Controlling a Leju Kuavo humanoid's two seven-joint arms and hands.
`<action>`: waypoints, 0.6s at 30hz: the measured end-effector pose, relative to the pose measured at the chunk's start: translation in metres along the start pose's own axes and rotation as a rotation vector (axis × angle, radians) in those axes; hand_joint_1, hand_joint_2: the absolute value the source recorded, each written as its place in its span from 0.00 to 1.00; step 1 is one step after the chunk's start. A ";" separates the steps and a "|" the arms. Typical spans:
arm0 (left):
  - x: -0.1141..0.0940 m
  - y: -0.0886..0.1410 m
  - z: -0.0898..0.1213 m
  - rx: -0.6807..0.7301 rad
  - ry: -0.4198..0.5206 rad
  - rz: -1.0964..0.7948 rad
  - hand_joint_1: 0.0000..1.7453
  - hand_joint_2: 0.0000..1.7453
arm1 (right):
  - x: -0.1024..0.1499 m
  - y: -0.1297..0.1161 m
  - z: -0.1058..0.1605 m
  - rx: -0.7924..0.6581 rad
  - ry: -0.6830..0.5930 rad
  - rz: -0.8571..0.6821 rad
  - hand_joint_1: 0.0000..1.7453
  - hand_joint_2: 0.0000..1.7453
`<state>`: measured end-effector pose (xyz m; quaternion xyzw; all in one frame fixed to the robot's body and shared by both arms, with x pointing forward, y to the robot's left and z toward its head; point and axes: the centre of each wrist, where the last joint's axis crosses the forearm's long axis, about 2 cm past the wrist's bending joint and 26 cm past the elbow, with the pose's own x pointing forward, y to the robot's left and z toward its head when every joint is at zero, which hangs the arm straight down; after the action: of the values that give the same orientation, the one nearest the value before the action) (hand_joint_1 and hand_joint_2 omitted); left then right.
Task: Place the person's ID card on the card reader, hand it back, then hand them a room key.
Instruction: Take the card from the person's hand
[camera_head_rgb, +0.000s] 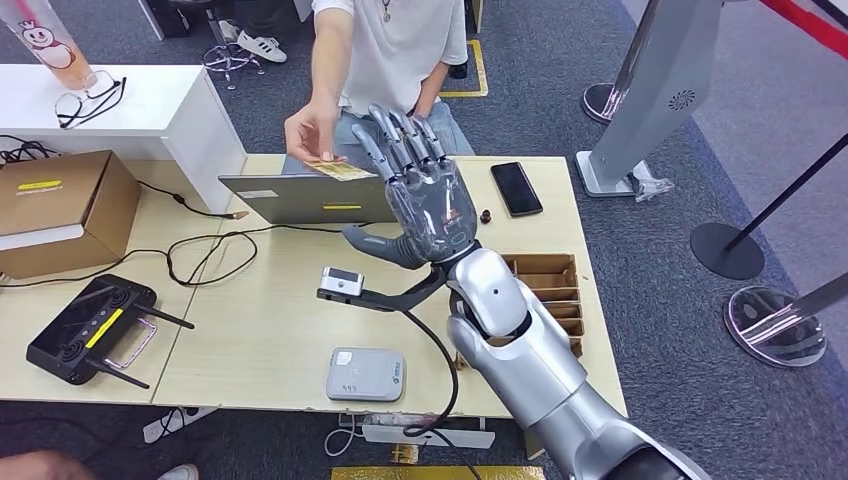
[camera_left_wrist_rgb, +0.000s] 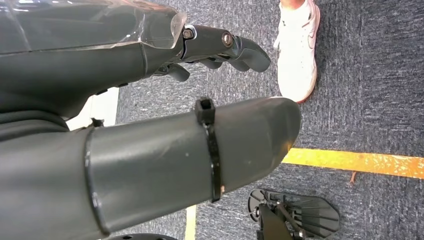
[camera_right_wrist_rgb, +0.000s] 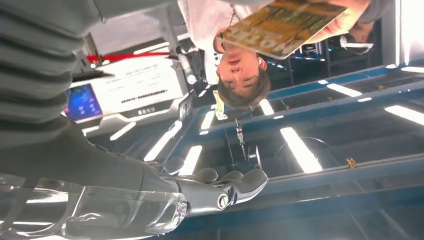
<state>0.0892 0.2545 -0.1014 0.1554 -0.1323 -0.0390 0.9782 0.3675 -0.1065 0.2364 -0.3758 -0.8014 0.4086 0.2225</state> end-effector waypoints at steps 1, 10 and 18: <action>0.000 0.000 0.000 0.000 0.000 0.001 0.00 0.00 | 0.001 0.001 -0.001 0.007 -0.002 0.015 0.00 1.00; -0.001 0.000 0.000 0.002 0.003 0.006 0.00 0.00 | 0.005 0.008 -0.005 0.040 -0.010 0.059 0.00 1.00; -0.001 0.000 0.000 0.002 0.001 0.007 0.00 0.00 | 0.005 0.013 -0.006 0.077 -0.007 0.107 0.00 1.00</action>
<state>0.0878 0.2545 -0.1017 0.1558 -0.1324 -0.0355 0.9782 0.3738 -0.0952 0.2297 -0.4077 -0.7647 0.4518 0.2118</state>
